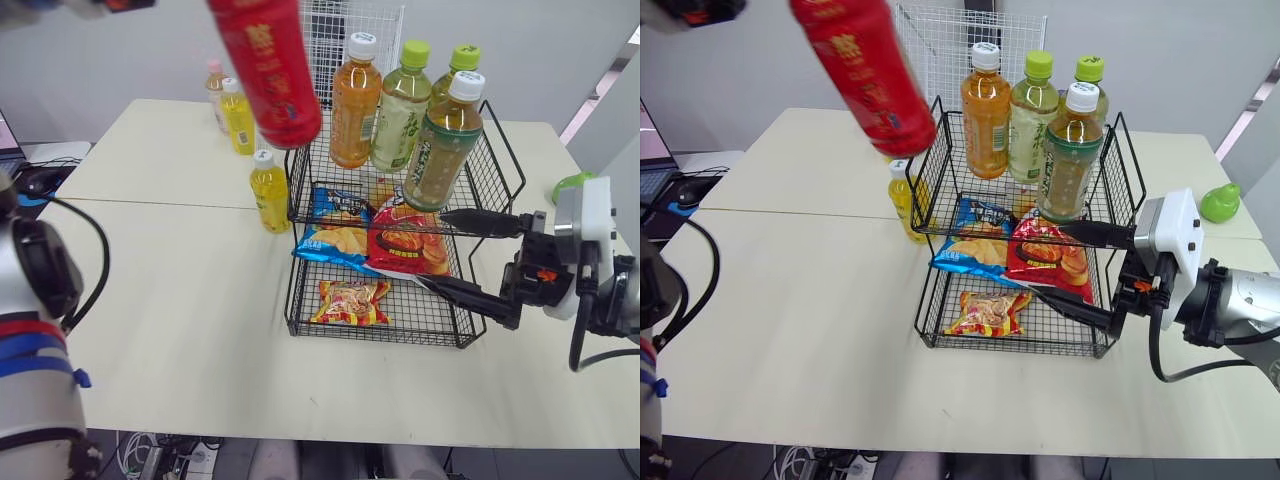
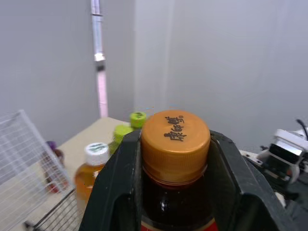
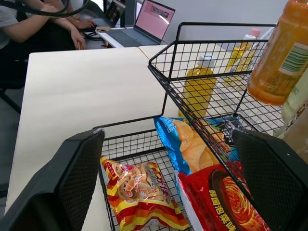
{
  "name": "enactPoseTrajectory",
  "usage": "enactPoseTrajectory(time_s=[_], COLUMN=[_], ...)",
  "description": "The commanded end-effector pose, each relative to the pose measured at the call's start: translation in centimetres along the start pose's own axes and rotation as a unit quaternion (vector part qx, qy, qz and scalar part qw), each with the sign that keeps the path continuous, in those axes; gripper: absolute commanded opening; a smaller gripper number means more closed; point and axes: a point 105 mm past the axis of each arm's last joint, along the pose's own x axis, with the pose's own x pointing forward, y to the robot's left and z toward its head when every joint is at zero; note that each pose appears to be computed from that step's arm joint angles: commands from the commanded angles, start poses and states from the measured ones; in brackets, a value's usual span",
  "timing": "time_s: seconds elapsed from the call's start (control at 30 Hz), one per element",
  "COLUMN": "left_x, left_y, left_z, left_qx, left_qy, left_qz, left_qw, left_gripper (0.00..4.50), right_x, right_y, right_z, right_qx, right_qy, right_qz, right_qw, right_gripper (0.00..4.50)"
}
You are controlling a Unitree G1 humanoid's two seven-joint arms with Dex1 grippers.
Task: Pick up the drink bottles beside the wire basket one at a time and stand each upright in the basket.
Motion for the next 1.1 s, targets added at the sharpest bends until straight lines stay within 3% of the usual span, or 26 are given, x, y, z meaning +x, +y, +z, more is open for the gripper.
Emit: enactPoseTrajectory(time_s=[0.03,0.23,0.33,0.47,1.1], left_x=[2.0,6.0,7.4,9.0,11.4], left_y=[-0.3,1.2,1.4,1.4,2.1], left_z=[-0.1,-3.7,-4.8,-6.1,-7.8], left_qx=[0.049,0.087,0.089,0.092,0.05], left_qy=[0.016,0.037,0.033,0.035,0.034], left_qz=[-0.033,-0.054,-0.064,-0.077,-0.097], left_qw=[0.998,0.994,0.993,0.992,0.993], left_gripper=[1.35,1.35,1.35,1.35,1.35], right_x=[-0.5,-1.2,-4.4,-5.6,-5.5], right_y=[-0.3,-0.4,-0.9,-0.5,-0.4], right_z=[1.0,1.4,4.6,5.8,6.0], right_qx=[-0.032,-0.039,-0.054,-0.06,-0.049], right_qy=[-0.007,-0.009,-0.013,0.001,-0.002], right_qz=[-0.026,-0.048,-0.061,-0.073,-0.079], right_qw=[0.999,0.998,0.997,0.995,0.996], right_gripper=[4.5,4.5,4.5,4.5,4.5])
